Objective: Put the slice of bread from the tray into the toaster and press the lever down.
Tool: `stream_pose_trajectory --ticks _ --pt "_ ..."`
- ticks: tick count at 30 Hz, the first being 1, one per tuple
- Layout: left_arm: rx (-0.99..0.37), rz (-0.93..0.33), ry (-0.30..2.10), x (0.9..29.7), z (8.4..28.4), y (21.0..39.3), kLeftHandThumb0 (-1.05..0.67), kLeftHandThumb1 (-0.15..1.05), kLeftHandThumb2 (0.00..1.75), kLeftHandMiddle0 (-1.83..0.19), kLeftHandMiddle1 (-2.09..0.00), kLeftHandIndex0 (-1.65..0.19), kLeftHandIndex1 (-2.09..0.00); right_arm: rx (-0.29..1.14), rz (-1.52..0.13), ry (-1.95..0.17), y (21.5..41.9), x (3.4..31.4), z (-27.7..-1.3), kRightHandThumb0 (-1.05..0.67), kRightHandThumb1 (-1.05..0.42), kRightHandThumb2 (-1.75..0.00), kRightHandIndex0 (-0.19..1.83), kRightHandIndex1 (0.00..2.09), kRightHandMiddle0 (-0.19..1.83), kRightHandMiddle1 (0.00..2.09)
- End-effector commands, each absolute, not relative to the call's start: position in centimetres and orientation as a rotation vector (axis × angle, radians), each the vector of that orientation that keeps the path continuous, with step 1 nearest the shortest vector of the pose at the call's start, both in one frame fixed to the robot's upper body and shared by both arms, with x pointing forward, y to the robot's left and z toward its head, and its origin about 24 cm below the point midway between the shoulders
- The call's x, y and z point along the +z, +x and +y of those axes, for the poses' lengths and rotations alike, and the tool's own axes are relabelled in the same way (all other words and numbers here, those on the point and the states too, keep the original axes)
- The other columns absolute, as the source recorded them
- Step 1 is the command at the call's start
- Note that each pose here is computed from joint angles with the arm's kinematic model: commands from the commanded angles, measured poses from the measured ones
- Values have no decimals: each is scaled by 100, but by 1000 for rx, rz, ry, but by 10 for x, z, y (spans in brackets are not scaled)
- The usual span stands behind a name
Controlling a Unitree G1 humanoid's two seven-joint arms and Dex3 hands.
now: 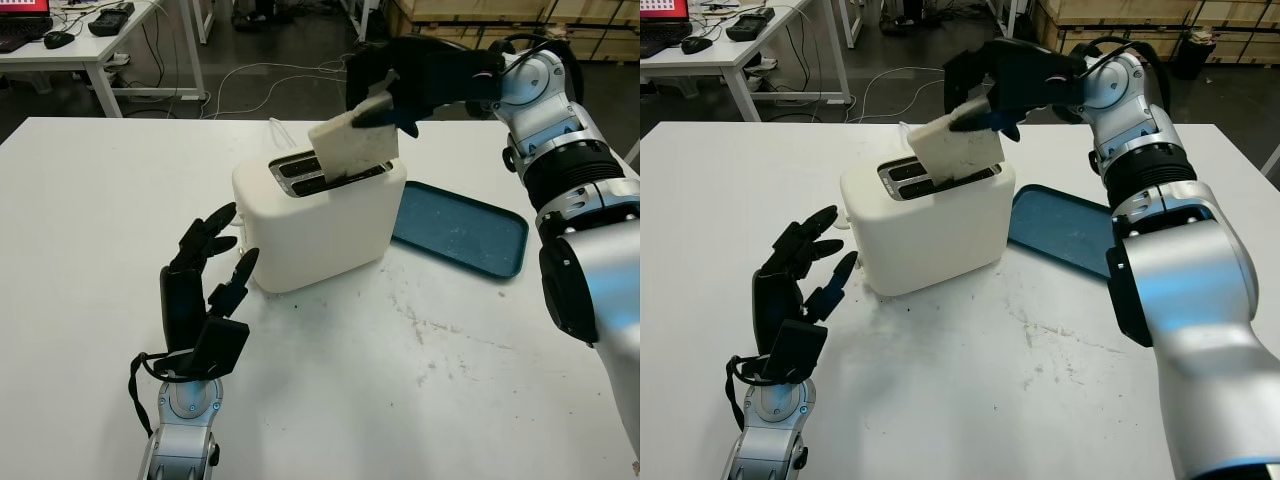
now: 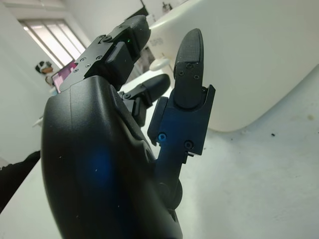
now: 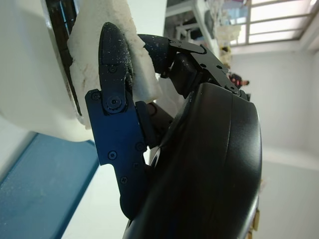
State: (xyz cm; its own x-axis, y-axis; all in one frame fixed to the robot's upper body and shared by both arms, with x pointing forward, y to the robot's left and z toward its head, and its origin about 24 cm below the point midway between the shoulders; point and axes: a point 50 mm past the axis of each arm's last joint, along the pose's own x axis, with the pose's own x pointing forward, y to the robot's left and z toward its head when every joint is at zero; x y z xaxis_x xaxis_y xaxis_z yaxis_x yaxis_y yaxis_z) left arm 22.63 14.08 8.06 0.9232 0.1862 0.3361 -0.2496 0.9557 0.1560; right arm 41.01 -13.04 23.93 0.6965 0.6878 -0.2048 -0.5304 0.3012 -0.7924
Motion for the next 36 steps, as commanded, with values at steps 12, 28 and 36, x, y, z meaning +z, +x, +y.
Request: stream_pose_trajectory --ticks 12,28,36 --pt "230 -328 191 81 136 226 -45 92 20 -31 -107 -48 -35 911 -114 -980 407 199 -108 -50 -92 -38 115 175 96 175" --pt "228 -324 219 79 136 225 -46 92 20 -34 -105 -49 -35 862 -165 -890 407 195 -111 -55 -92 -43 117 175 97 175" --pt "232 -330 214 78 136 225 -46 92 19 -35 -103 -50 -35 680 -381 -1431 405 202 -121 -75 -90 -3 35 157 77 75"
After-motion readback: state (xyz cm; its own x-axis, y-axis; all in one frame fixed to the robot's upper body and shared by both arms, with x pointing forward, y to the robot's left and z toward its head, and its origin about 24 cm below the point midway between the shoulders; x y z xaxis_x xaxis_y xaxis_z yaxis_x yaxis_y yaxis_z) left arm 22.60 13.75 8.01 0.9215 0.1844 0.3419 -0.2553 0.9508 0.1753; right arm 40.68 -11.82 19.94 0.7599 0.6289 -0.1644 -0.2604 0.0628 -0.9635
